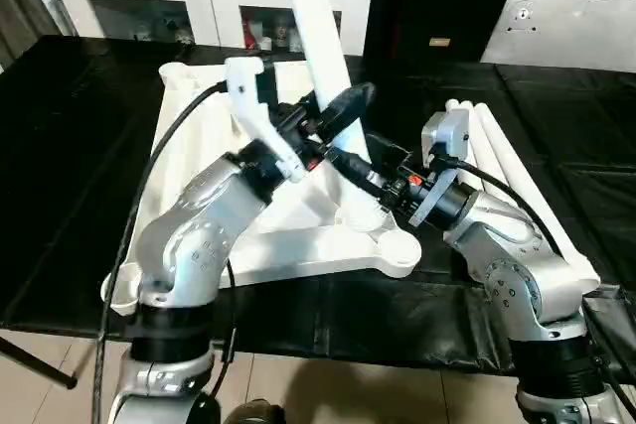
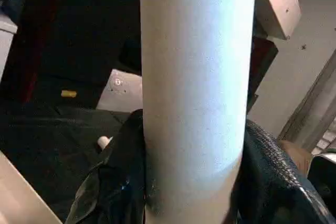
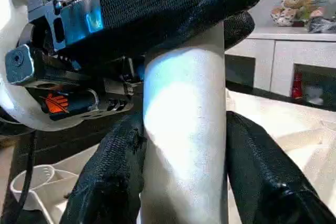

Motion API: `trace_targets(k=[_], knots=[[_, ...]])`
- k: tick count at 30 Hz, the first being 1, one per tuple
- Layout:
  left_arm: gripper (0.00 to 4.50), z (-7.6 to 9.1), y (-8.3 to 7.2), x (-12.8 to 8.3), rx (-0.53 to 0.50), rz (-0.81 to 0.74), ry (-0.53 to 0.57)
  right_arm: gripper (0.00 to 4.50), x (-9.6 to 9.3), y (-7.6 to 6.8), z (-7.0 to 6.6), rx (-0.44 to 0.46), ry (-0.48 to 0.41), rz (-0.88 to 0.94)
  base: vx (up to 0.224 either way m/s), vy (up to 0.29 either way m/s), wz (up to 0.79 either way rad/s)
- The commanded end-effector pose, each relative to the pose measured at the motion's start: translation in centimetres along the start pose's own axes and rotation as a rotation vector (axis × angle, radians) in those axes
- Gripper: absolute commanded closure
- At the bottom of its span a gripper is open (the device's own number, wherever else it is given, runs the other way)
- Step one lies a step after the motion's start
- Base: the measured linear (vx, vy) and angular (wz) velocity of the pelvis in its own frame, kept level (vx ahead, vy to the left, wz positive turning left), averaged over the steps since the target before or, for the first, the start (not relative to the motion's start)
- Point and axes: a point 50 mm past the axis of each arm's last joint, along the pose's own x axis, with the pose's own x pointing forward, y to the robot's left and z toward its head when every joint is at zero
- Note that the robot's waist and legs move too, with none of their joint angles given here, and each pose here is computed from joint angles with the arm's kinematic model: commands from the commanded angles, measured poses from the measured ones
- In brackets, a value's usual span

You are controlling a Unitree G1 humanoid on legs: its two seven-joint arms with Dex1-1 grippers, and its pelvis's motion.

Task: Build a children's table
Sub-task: Pick table leg

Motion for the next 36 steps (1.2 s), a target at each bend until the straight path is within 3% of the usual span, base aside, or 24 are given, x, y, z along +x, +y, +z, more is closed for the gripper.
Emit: trace_targets(k=[1, 6, 11, 13, 19, 21, 28, 31, 36], knots=[[2.62, 0.5, 0.9, 0.0, 0.027, 0.071, 0.01, 1.96, 0.2, 0.2, 0.2, -0.003, 0.0, 0.016, 0.0, 0.0, 0.0], [2.62, 0.6, 1.4, -0.3, 0.033, 0.056, 0.045, 1.45, -0.2, 0.2, 0.8, 0.056, -0.009, 0.056, 0.0, 0.0, 0.0], [2.62, 0.6, 1.2, -0.6, 0.039, -0.056, 0.098, 1.01, -1.0, -0.1, 1.6, 0.095, 0.008, 0.12, 0.0, 0.0, 0.0], [2.62, 0.8, 0.3, -0.8, 0.019, -0.199, 0.13, 0.8, -1.5, -0.7, 1.8, 0.106, 0.055, 0.146, 0.0, 0.0, 0.0], [2.62, 1.2, -1.0, -1.0, 0.012, -0.423, 0.192, 0.75, -2.2, -1.1, 1.7, 0.103, 0.177, 0.218, 0.0, 0.0, 0.0], [2.62, 1.5, -2.1, -1.1, 0.011, -0.574, 0.199, 0.75, -2.6, -1.0, 1.9, 0.118, 0.208, 0.285, 0.0, 0.0, 0.0], [2.62, 1.6, -3.0, -0.8, 0.018, -0.699, 0.224, 1.45, -2.9, -0.1, 2.2, 0.185, 0.231, 0.427, 0.0, 0.0, 0.0], [2.62, 1.7, -3.3, -0.3, 0.029, -0.752, 0.226, 1.51, -3.0, 0.2, 1.7, 0.19, 0.282, 0.47, 0.0, 0.0, 0.0], [2.62, 2.0, -3.3, 0.0, 0.031, -0.778, 0.216, 2.06, -3.1, 0.4, 1.5, 0.197, 0.306, 0.488, 0.0, 0.0, 0.0]])
